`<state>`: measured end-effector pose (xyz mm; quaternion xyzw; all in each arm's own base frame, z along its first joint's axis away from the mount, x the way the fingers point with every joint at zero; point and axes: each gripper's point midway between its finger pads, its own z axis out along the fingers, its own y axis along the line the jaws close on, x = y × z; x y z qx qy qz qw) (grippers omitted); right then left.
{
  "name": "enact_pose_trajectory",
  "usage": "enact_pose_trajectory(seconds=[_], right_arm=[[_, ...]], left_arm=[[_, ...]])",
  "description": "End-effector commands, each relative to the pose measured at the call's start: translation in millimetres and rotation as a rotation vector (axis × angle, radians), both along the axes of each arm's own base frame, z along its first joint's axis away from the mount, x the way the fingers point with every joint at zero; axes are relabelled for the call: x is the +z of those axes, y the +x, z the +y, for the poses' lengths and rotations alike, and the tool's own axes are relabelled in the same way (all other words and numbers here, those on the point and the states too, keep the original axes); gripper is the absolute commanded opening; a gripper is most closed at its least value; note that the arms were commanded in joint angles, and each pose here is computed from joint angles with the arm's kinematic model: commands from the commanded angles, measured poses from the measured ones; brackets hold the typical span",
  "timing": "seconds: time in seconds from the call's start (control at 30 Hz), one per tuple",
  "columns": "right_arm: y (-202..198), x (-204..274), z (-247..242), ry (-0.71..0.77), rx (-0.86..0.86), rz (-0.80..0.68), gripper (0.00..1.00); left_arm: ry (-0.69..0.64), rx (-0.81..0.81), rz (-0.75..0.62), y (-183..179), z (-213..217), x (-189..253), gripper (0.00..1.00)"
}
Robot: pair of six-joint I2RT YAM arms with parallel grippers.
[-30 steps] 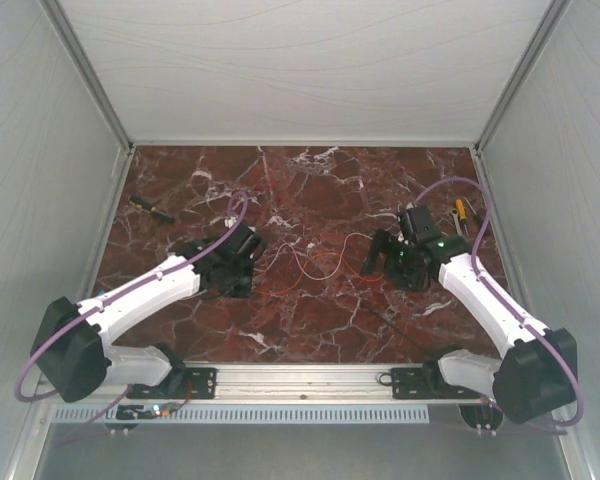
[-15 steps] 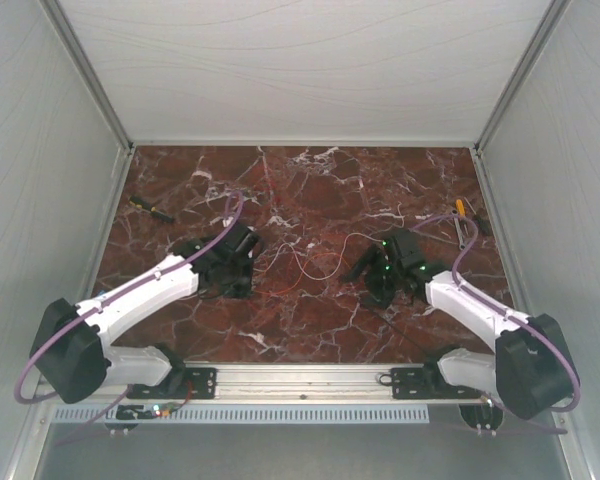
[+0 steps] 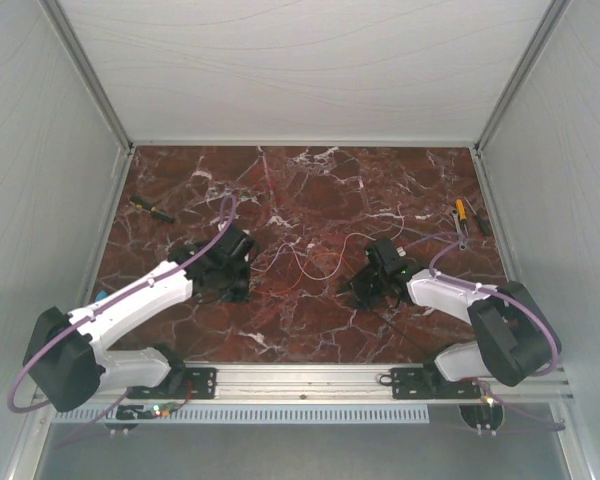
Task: Zip-tie the wires
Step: Adjust the cable at the center of the board.
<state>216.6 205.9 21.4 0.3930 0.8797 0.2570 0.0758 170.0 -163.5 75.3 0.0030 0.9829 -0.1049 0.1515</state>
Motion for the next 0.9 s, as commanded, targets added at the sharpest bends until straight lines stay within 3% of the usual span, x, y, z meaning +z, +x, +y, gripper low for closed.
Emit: enact_pose_trajectory(seconds=[0.0,0.1,0.33,0.43,0.6,0.87], right_arm=[[11,-2,-4,-0.018,-0.075,-0.028,0.29],[15,-2,-7,-0.033,-0.061,-0.053,0.19],[25,-1,-23,-0.095,-0.05,-0.087,0.11],[21,-3,-26,-0.083,-0.04,-0.064,0.0],[18,16,-34,-0.11,0.027,-0.061,0.0],[7,38,-71,-0.16,0.079,-0.047,0.0]], left_arm=[[-0.044,0.019,-0.037,5,-5,10,0.0],[-0.043,0.025,-0.041,5,-3,9,0.0],[-0.065,0.04,-0.052,3,-4,11,0.0],[-0.06,0.044,-0.059,5,-3,11,0.0],[-0.024,0.073,-0.067,9,5,13,0.0],[0.002,0.284,-0.066,32,44,18,0.0]])
